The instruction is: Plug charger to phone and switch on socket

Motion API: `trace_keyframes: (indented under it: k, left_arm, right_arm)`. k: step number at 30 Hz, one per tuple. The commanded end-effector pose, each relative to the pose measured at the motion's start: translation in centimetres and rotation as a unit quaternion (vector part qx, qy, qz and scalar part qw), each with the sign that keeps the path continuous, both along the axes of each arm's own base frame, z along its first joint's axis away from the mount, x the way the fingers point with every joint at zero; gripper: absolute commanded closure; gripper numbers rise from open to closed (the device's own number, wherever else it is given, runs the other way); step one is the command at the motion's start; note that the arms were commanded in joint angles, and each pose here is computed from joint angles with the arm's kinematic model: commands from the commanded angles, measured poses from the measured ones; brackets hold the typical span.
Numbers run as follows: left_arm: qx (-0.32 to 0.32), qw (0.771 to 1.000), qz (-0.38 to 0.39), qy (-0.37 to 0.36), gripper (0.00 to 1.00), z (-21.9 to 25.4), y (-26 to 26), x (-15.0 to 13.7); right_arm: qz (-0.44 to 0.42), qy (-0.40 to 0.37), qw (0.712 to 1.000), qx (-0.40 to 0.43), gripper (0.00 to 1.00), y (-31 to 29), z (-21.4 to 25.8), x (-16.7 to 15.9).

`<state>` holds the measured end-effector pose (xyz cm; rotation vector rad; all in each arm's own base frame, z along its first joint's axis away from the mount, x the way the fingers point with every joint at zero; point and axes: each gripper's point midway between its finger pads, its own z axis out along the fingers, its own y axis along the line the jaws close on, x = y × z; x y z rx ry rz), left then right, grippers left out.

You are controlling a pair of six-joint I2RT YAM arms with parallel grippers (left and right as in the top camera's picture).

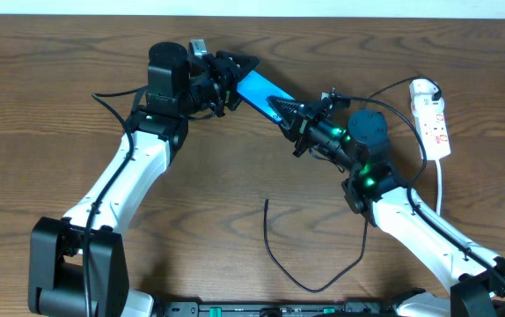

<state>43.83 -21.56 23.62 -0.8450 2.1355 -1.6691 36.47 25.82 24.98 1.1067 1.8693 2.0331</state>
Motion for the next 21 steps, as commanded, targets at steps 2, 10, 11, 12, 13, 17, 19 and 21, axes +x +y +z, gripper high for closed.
trace_keyframes:
  k: [2,10,11,12,13,17,19,21]
  left_arm:
    - [-0.005,1.0,0.004,-0.027,0.49,2.45,0.11,0.24]
    - [-0.005,1.0,0.003,-0.027,0.6,2.43,0.02,0.2]
    - [-0.005,1.0,0.002,-0.027,0.61,2.43,-0.06,0.16]
    - [-0.005,1.0,0.002,-0.027,0.61,2.43,-0.12,0.14]
    - [-0.005,1.0,0.001,-0.027,0.62,2.43,-0.22,0.09]
    - [-0.005,1.0,-0.002,-0.027,0.62,2.43,-0.45,-0.02]
    - [-0.004,1.0,0.0,-0.027,0.62,2.41,-0.41,0.03]
    - [-0.004,1.0,0.002,-0.028,0.62,2.41,-0.37,0.08]
  right_arm:
    - [0.003,-0.024,1.0,0.003,0.99,0.36,1.3,-0.11]
    - [0.004,-0.055,0.998,-0.007,0.99,0.41,1.89,-0.14]
    - [0.004,-0.056,0.998,-0.007,0.99,0.42,1.89,-0.15]
    - [0.005,-0.055,0.998,-0.007,0.99,0.44,1.89,-0.16]
    - [0.005,-0.055,0.998,-0.007,0.99,0.45,1.87,-0.16]
    - [0.005,-0.055,0.998,-0.007,0.99,0.47,1.87,-0.18]
    - [0.005,-0.055,0.998,-0.007,0.99,0.48,1.87,-0.19]
    - [0.005,-0.055,0.998,-0.007,0.99,0.48,1.87,-0.19]
